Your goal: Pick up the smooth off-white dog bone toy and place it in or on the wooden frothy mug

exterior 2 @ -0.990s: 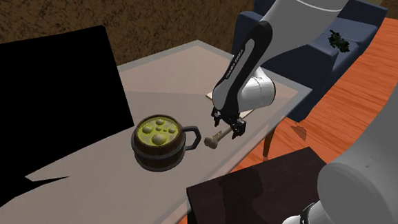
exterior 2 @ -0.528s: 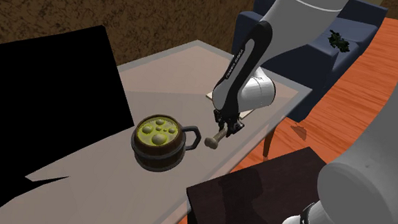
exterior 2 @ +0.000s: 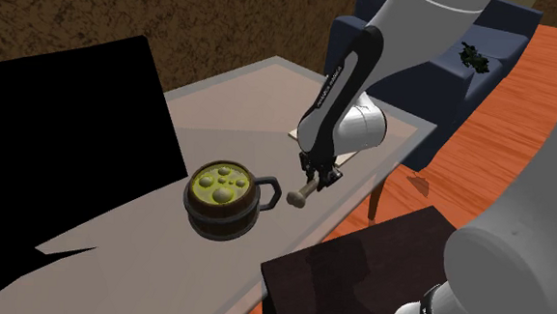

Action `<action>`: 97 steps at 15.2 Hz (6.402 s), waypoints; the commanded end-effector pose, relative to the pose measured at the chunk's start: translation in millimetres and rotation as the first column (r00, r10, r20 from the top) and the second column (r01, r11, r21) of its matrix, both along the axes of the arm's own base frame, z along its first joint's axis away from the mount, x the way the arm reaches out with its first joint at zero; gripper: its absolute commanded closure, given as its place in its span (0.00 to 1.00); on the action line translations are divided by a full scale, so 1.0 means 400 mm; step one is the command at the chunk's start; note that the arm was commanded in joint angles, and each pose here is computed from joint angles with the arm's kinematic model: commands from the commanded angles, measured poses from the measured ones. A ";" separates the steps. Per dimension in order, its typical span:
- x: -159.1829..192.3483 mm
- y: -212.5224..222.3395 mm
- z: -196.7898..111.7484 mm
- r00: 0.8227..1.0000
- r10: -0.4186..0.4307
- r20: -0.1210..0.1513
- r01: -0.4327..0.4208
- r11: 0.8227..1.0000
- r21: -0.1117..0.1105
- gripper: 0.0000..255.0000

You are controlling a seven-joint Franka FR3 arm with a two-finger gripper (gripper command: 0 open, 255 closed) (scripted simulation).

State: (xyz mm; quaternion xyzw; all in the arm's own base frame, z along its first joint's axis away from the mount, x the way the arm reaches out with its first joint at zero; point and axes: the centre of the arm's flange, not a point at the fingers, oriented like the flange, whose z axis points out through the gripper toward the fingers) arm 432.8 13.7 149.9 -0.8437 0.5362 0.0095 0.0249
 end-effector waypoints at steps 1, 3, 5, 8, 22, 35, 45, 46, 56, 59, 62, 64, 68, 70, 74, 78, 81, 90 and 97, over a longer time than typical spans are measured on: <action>0.002 0.001 0.025 1.000 0.000 0.000 0.000 1.000 0.000 1.00; 0.002 0.001 0.051 1.000 0.000 0.000 0.000 1.000 0.000 1.00; 0.002 0.001 0.078 1.000 0.000 0.000 0.000 1.000 0.000 1.00; 0.002 0.001 0.117 1.000 0.000 0.000 0.000 1.000 0.000 1.00; 0.002 0.001 0.302 1.000 0.000 0.000 0.000 1.000 0.000 1.00; 0.002 0.001 0.474 1.000 0.000 0.000 0.000 1.000 0.000 1.00; -0.005 0.133 0.545 1.000 0.000 0.000 0.000 1.000 0.000 1.00; -0.007 0.166 0.546 1.000 0.000 0.000 0.000 1.000 0.000 1.00; -0.023 0.495 0.551 1.000 0.000 0.000 0.000 1.000 0.000 1.00; -0.029 0.606 0.553 1.000 0.000 0.000 0.000 1.000 0.000 1.00; -0.029 0.606 0.513 1.000 0.000 0.000 0.000 1.000 0.000 1.00; -0.029 0.606 0.487 1.000 0.000 0.000 0.000 1.000 0.000 1.00; -0.029 0.606 0.434 1.000 0.000 0.000 0.000 1.000 0.000 1.00; -0.029 0.606 0.408 1.000 0.000 0.000 0.000 1.000 0.000 1.00; -0.029 0.606 0.368 1.000 0.000 0.000 0.000 1.000 0.000 1.00; -0.029 0.606 0.368 1.000 0.000 0.000 0.000 1.000 0.000 1.00; -0.029 0.606 0.368 1.000 0.000 0.000 0.000 1.000 0.000 1.00; -0.030 0.601 0.467 1.000 0.000 0.000 0.000 1.000 0.000 0.00; -0.030 0.599 0.493 1.000 0.000 0.000 0.000 1.000 0.000 0.00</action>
